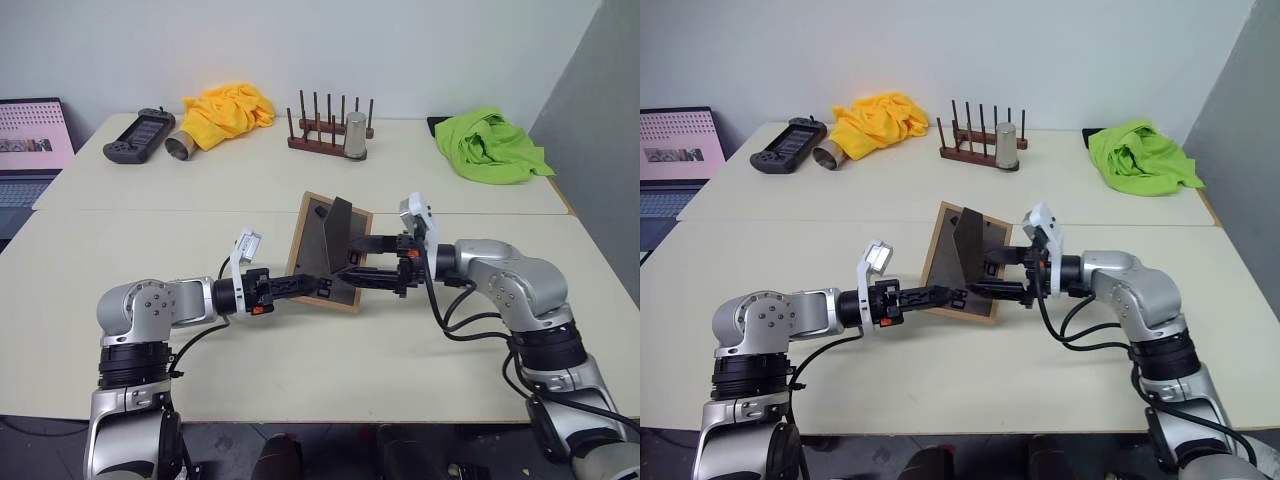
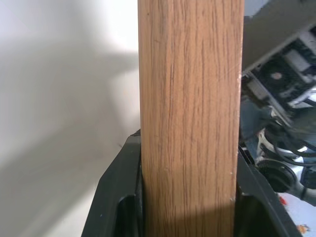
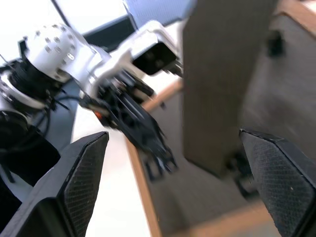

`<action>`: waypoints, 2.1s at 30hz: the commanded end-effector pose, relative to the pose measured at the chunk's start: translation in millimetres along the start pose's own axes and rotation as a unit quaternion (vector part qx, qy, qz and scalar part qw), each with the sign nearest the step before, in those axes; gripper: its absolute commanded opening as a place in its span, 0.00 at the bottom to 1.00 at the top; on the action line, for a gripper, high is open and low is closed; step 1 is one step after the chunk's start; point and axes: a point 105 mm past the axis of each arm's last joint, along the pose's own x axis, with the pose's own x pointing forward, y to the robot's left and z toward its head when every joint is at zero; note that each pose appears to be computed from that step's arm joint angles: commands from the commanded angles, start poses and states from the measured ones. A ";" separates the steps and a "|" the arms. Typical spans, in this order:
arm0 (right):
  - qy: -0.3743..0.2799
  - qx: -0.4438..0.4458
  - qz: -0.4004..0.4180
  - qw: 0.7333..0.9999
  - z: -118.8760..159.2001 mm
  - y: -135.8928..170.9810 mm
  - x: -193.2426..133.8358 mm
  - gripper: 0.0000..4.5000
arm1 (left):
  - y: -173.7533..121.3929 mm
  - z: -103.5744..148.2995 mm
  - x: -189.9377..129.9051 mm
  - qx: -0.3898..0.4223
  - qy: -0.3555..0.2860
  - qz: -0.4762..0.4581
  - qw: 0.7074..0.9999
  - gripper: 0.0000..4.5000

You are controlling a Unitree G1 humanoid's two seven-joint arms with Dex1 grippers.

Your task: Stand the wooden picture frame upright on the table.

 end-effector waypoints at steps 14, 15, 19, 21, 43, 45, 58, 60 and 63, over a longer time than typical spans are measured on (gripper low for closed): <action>0.000 -0.667 -0.136 0.732 -5.2 -21.4 -21.4 1.00 | -34.3 7.9 -9.9 -0.092 -0.003 -0.112 0.989 0.29; -0.010 -0.678 -0.134 0.722 -5.9 -20.4 -16.5 1.00 | -36.2 7.6 -9.4 -0.095 -0.002 -0.116 0.989 0.29; -0.034 -0.713 -0.123 0.689 -5.4 -18.5 -0.8 1.00 | -38.9 1.7 -8.0 -0.097 0.008 -0.109 0.989 0.29; -0.049 -0.724 -0.124 0.677 -3.1 -18.4 8.8 1.00 | -39.2 -1.1 -7.9 -0.100 0.007 -0.106 0.989 0.29; -0.138 -0.714 -0.131 0.673 16.9 -10.0 11.3 0.29 | -43.6 12.3 -20.5 -0.102 -0.065 -0.068 0.990 0.69; -0.144 -0.701 -0.128 0.687 17.9 -8.8 9.5 0.29 | -44.2 26.4 -28.7 -0.093 -0.091 -0.062 0.990 0.78; -0.108 -0.236 -0.043 0.965 10.1 -26.4 14.6 0.29 | -34.5 52.7 -61.2 0.290 -0.084 0.199 0.932 1.00; -0.104 -0.164 -0.026 0.981 10.6 -30.3 17.8 0.29 | -34.3 51.7 -57.9 0.343 -0.080 0.211 0.912 1.00; -0.103 -0.054 -0.006 0.993 11.2 -40.0 23.7 0.29 | -35.3 48.6 -55.1 0.381 -0.088 0.212 0.895 1.00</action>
